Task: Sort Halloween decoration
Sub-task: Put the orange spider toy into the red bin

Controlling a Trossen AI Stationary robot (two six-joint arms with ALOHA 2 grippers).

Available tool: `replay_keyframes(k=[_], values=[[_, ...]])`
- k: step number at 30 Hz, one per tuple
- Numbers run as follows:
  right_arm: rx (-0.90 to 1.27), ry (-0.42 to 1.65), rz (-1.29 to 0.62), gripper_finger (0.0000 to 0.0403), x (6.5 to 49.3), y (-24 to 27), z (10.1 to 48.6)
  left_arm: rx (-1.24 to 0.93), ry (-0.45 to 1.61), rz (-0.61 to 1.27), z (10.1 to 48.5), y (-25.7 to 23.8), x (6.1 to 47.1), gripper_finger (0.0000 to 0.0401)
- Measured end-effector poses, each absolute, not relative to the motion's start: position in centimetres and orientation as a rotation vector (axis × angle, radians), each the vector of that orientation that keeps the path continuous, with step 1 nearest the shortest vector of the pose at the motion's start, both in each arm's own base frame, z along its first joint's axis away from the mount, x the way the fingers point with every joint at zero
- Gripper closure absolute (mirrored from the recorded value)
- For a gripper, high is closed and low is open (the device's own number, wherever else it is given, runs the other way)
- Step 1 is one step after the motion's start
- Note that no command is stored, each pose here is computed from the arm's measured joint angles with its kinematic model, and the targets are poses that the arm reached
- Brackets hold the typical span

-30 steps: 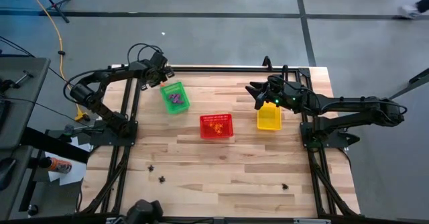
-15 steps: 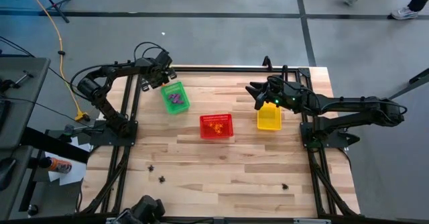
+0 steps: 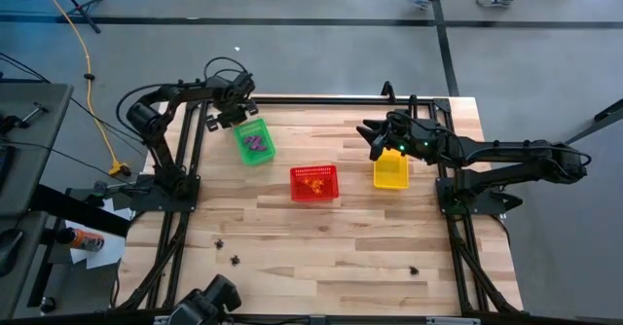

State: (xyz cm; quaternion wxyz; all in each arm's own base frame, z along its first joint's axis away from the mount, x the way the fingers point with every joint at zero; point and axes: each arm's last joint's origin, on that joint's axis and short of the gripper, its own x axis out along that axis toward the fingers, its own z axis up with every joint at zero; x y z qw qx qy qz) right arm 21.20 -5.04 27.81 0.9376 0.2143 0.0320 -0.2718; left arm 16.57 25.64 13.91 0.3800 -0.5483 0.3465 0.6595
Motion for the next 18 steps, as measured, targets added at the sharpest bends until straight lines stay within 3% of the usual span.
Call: replay_keyframes(k=[6,13,18], values=[[0.436,0.074,-0.557,0.0226,21.18,-5.04,27.74,-1.397,0.910,1.693,13.82,25.74,16.62,0.0302],[0.383,0.092,-0.554,0.0226,21.18,-5.04,27.71,-1.407,0.924,1.652,13.87,25.71,16.68,0.0391],[0.381,0.093,-0.554,0.0226,21.18,-5.04,27.70,-1.396,0.965,1.591,13.92,25.60,16.70,0.0397]])
